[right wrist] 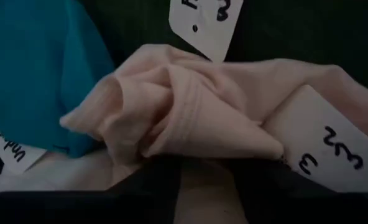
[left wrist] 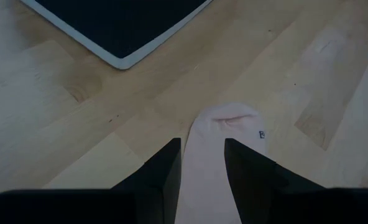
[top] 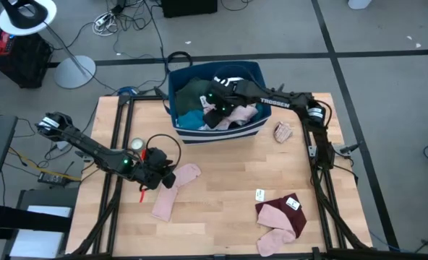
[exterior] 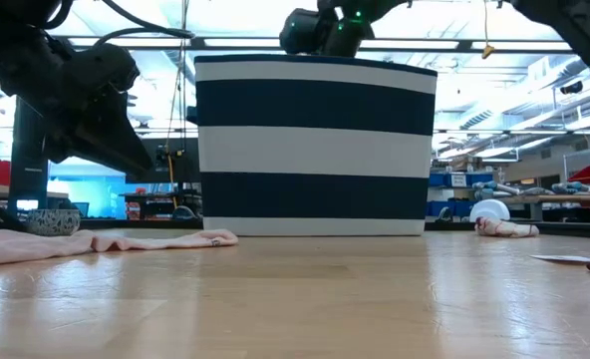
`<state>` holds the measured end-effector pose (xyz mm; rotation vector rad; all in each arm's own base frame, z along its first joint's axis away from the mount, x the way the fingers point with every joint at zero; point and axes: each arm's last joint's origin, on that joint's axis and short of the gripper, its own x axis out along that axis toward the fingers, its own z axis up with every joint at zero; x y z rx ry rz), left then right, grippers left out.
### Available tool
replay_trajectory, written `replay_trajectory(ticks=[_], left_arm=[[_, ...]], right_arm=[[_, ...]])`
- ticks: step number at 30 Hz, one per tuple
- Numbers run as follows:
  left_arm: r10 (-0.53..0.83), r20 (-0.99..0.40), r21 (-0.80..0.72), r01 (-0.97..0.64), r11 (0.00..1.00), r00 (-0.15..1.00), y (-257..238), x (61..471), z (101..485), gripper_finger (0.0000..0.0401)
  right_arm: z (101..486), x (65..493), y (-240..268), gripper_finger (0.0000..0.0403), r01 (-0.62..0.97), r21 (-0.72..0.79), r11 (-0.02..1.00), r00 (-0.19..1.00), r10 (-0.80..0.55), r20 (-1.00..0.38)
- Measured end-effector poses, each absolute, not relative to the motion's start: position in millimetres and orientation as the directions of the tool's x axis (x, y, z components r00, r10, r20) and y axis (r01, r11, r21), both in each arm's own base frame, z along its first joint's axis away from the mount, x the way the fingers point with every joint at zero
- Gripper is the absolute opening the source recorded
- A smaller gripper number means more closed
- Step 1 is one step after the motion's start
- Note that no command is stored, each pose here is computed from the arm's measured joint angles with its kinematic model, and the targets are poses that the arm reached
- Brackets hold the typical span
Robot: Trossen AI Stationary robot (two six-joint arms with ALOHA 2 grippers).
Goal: Sort clothes
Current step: Put the pink underwear into the blue laundry bin, then put the pink sock into the blue laundry bin
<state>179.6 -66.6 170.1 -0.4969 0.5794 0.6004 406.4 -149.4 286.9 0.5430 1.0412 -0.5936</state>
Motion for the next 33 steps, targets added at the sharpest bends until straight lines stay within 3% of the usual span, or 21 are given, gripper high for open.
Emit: replay_trajectory(ticks=[6, 14, 20, 26, 33], left_arm=[[0.372, -0.627, -0.255, -0.632, 0.731, 0.684, -67, 180, 171, 0.0128], [0.365, -0.631, -0.257, -0.628, 0.735, 0.685, -67, 180, 170, 0.0128], [0.263, -0.685, -0.247, -0.556, 0.793, 0.679, -70, 180, 169, 0.0128], [0.222, -0.725, -0.192, -0.500, 0.844, 0.652, -73, 183, 162, 0.0128], [0.189, -0.807, -0.071, -0.410, 0.910, 0.559, -78, 189, 138, 0.0128]], right_arm=[[307, 394, -153, 0.0182, 0.646, 0.198, 0.737, 0.436, -0.143, -0.889], [399, 337, -123, 0.0184, 0.592, 0.189, 0.783, 0.603, -0.274, -0.749], [456, 276, -84, 0.0185, 0.541, 0.165, 0.825, 0.686, -0.318, -0.655], [482, 223, -43, 0.0185, 0.477, 0.187, 0.859, 0.724, -0.264, -0.637], [492, 179, -11, 0.0185, 0.541, 0.148, 0.828, 0.703, -0.348, -0.621]])
